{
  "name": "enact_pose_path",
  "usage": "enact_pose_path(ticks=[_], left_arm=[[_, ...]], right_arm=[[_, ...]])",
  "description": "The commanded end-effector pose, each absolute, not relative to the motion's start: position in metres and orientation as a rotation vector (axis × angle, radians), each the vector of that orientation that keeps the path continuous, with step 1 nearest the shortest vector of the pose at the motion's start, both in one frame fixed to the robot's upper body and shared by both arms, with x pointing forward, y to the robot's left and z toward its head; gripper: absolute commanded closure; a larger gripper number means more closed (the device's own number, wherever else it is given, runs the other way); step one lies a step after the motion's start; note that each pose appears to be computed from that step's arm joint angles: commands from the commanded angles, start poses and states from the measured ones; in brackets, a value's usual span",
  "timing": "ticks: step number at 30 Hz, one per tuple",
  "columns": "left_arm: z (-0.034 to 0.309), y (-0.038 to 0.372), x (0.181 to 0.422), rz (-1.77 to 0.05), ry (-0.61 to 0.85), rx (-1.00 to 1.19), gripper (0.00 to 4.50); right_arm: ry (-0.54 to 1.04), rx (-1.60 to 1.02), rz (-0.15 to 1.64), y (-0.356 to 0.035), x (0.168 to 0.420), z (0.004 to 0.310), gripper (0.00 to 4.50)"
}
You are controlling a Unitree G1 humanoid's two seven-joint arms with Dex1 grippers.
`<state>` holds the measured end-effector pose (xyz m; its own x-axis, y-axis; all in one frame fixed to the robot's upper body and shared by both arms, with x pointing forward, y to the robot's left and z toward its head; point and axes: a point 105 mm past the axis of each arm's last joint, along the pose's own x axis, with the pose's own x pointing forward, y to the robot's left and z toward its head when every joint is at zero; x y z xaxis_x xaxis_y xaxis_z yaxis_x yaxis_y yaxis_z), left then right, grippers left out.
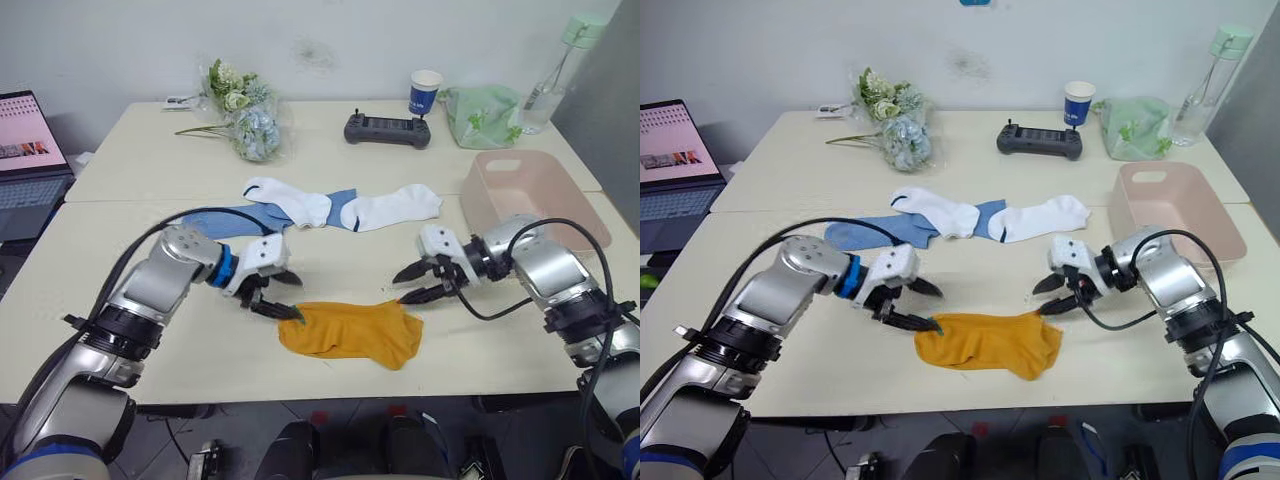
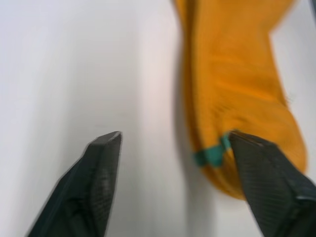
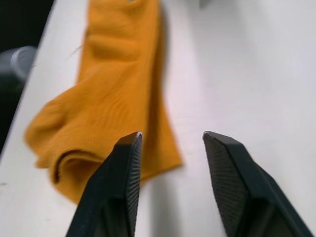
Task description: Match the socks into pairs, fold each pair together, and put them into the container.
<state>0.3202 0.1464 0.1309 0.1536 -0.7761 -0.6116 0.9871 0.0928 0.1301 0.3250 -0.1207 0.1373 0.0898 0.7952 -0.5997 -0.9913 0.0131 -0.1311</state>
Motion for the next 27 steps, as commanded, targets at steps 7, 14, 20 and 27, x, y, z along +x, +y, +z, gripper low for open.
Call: enact_pose_path(ticks=[7, 14, 20, 27], left_arm=[[0.145, 0.165, 0.292, -1.119, 0.28, 0.398, 0.81], [0.121, 0.161, 0.285, -1.007, 0.288, 0.341, 0.81], [0.108, 0.155, 0.286, -1.01, 0.313, 0.313, 1.43], [0.1, 0.15, 0.28, -1.063, 0.347, 0.314, 3.69]], right_arm=[[0.378, -0.367, 1.265, -0.14, 0.286, 0.15, 2.4], [0.443, -0.296, 1.198, -0.135, 0.26, 0.119, 2.4], [0.468, -0.293, 1.163, -0.134, 0.258, 0.1, 2.4], [0.476, -0.252, 1.201, -0.125, 0.247, 0.097, 3.36]])
